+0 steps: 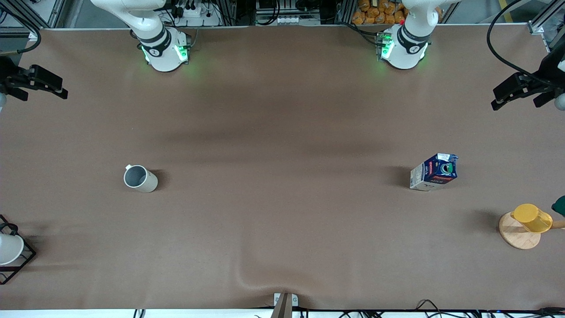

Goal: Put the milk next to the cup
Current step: 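Reach the left gripper to the milk carton while the right gripper reaches the mug, then grasp the milk carton with the left gripper while the right gripper grasps the mug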

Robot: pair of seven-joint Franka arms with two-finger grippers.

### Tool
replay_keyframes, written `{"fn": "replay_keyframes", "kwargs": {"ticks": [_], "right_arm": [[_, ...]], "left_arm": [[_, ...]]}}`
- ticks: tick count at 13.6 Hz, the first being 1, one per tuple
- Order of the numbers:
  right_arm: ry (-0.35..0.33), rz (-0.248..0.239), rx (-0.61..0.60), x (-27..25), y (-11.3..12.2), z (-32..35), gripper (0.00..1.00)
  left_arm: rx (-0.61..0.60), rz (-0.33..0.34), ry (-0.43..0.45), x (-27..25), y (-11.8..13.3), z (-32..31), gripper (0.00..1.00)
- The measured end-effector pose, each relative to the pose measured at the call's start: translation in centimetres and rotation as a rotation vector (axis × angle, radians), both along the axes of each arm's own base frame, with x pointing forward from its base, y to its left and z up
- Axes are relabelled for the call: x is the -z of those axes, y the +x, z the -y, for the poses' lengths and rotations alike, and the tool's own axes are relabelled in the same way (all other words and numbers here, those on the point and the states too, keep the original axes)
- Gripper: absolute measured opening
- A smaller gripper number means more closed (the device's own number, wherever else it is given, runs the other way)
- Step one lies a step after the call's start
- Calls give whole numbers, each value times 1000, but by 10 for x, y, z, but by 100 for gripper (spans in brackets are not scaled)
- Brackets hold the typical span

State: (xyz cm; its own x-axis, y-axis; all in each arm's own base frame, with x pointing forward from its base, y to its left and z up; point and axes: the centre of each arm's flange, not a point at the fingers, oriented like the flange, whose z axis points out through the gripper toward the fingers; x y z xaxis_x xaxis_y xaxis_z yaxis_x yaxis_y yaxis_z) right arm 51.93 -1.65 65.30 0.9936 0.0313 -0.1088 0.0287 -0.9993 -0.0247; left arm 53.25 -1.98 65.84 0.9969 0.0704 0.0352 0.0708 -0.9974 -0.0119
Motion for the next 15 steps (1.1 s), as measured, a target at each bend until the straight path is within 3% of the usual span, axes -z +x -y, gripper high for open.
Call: {"fn": "replay_keyframes", "kwargs": {"ticks": [5, 10, 13, 15], "right_arm": [[0, -2, 0, 0, 0, 0, 100], [0, -11, 1, 4, 0, 0, 100], [2, -66, 2, 36, 8, 1, 100], [2, -116, 3, 88, 32, 2, 100]], "left_arm": [[-1, -14, -3, 4, 1, -2, 100], [36, -108, -29, 66, 32, -10, 100], [67, -94, -27, 120, 55, -7, 100], [96, -73, 13, 156, 61, -1, 100]]}}
